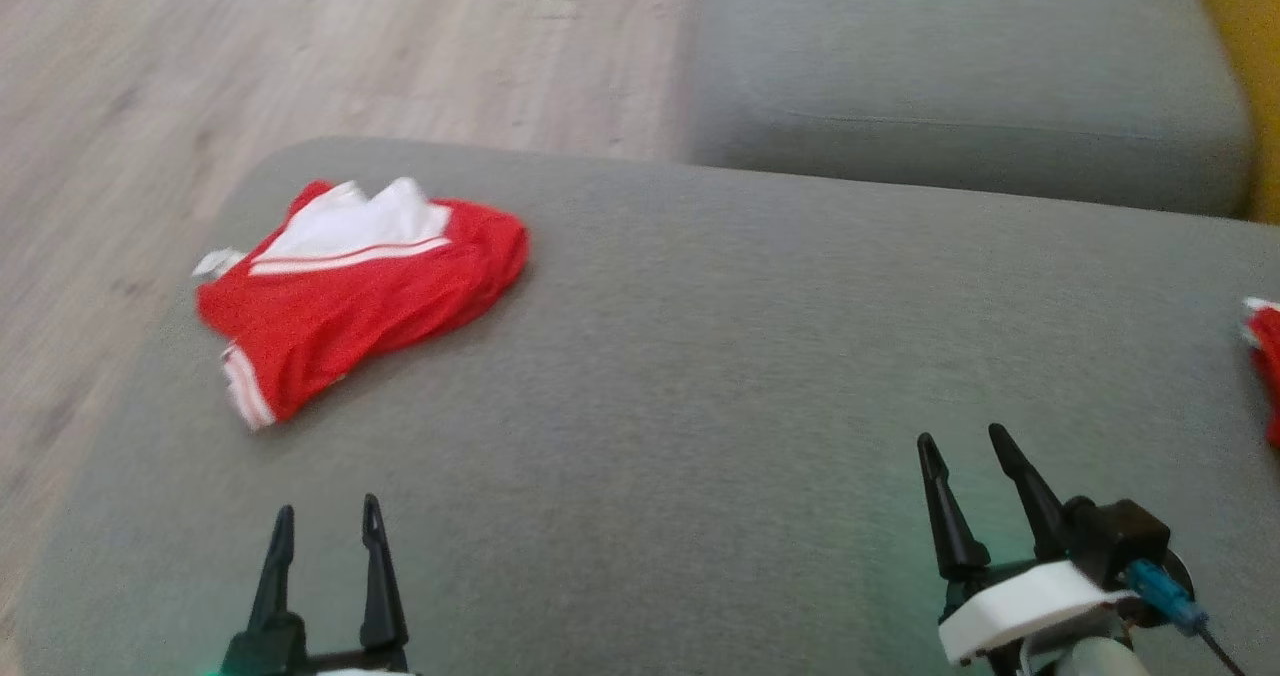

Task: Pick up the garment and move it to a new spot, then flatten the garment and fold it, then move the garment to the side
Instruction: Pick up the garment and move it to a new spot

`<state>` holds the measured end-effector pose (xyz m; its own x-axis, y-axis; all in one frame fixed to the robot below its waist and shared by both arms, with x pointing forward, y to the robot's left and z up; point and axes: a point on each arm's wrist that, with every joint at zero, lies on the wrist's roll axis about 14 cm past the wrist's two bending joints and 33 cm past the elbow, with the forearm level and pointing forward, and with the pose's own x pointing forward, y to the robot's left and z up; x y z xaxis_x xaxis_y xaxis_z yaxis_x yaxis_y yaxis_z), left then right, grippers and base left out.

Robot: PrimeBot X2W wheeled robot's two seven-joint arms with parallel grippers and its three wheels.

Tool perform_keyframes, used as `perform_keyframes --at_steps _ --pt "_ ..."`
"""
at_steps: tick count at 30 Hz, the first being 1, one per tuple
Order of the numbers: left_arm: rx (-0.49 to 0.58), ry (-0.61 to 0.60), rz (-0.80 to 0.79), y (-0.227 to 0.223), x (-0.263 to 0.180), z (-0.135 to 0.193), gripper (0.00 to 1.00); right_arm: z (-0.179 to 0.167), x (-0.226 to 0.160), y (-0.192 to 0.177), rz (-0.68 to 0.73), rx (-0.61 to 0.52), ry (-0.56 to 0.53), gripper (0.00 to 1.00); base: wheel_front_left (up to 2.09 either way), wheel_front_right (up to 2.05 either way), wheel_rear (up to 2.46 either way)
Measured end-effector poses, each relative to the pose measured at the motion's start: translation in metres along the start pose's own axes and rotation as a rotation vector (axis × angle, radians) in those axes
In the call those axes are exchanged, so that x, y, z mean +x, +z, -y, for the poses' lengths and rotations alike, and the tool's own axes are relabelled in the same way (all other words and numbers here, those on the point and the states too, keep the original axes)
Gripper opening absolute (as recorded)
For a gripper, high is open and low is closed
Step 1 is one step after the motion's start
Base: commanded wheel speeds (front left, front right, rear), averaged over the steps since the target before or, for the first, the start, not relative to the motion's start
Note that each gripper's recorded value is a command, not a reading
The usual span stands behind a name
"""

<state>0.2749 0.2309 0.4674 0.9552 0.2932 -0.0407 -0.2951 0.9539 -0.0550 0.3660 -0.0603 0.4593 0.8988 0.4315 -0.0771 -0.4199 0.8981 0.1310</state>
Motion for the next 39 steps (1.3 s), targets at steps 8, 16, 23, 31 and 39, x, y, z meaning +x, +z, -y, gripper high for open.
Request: perform_keyframes --at_steps 8,16,23,31,39 --pt "0.01 0.164 -0.007 0.0 -0.018 -0.047 1.0 -0.039 0.04 -0.002 -0.014 -0.003 0.146 1.0 0.0 0.0 0.0" --pt "0.061 0.202 0.09 0.04 0.032 -0.058 1.0 -0.025 0.064 -0.027 -0.08 -0.042 0.191 1.0 0.0 0.0 0.0" --pt "0.153 0.101 0.108 0.062 0.138 -0.037 1.0 0.013 0.1 -0.035 -0.074 -0.107 0.203 1.0 0.0 0.0 0.0" --pt "0.177 0.131 -0.351 -0.013 0.228 -0.053 1.0 0.047 0.126 -0.049 -0.07 -0.15 0.208 1.0 0.0 0.0 0.0" --pt "0.138 0.12 -0.726 -0.115 0.21 -0.053 1.0 0.084 0.116 -0.056 -0.094 -0.162 0.125 1.0 0.0 0.0 0.0"
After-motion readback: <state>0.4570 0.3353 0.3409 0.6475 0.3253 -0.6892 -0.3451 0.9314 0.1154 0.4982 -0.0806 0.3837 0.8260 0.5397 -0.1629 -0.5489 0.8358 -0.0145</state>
